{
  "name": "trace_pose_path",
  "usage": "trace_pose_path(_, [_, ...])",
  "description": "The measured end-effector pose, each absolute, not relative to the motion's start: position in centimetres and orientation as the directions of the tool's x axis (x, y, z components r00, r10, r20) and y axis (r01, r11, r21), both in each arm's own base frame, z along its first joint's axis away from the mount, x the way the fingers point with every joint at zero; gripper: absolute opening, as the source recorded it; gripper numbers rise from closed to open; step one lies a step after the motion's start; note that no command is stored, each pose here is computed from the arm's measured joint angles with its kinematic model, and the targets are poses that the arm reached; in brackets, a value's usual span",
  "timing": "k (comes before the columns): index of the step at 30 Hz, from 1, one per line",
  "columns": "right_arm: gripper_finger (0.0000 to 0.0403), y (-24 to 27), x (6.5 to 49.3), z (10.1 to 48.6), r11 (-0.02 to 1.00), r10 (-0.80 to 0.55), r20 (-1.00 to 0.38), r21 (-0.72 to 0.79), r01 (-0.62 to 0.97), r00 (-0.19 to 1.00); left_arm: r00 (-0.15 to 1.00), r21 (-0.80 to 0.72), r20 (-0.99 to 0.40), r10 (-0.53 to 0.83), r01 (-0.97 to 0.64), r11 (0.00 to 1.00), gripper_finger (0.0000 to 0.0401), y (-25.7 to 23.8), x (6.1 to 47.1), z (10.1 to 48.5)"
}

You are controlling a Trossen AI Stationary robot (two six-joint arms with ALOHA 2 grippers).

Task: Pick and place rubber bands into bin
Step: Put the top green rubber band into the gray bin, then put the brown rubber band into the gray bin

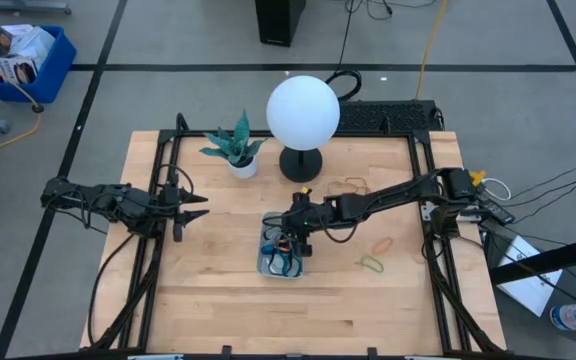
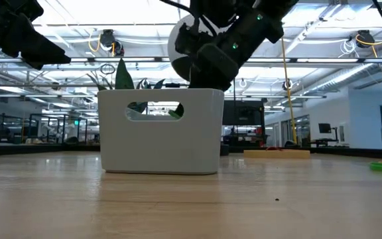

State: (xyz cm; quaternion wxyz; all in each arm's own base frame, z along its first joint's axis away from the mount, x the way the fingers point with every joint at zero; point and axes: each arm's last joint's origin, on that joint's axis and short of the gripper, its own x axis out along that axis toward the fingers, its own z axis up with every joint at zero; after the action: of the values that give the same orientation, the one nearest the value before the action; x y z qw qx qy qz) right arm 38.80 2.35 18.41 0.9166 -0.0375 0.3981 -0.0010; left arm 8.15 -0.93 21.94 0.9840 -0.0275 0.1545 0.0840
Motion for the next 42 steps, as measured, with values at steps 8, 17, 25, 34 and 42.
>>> trace_pose_path(8, [0.0014, 2.4, 38.8, 18.6, 0.996, -0.031, -0.724, -0.078, -0.037, 0.689, 0.938, -0.023, -0.308, 0.157, -0.172, 0.985, 0.0166, -0.9, 8.2, 22.0])
trace_pose_path(17, [0.0073, 2.4, 38.8, 18.6, 0.995, -0.030, -0.724, -0.087, -0.048, 0.689, 0.938, -0.023, -0.308, 0.157, -0.172, 0.985, 0.0166, -0.9, 8.2, 21.9])
trace_pose_path(25, [0.0140, 2.3, 38.4, 19.7, 0.992, -0.031, -0.711, -0.110, -0.067, 0.702, 0.938, -0.023, -0.308, 0.157, -0.173, 0.985, 0.0166, -0.9, 8.2, 22.0])
trace_pose_path(34, [0.0149, 0.7, 35.4, 27.6, 0.992, -0.057, -0.547, -0.126, -0.014, 0.835, 0.935, -0.018, -0.317, 0.158, -0.173, 0.985, 0.0166, -0.9, 8.1, 21.9])
trace_pose_path(42, [0.0146, 0.3, 31.0, 33.2, 0.992, -0.063, -0.433, -0.129, 0.007, 0.899, 0.933, -0.014, -0.323, 0.159, -0.172, 0.985, 0.0166, -0.9, 8.1, 21.8])
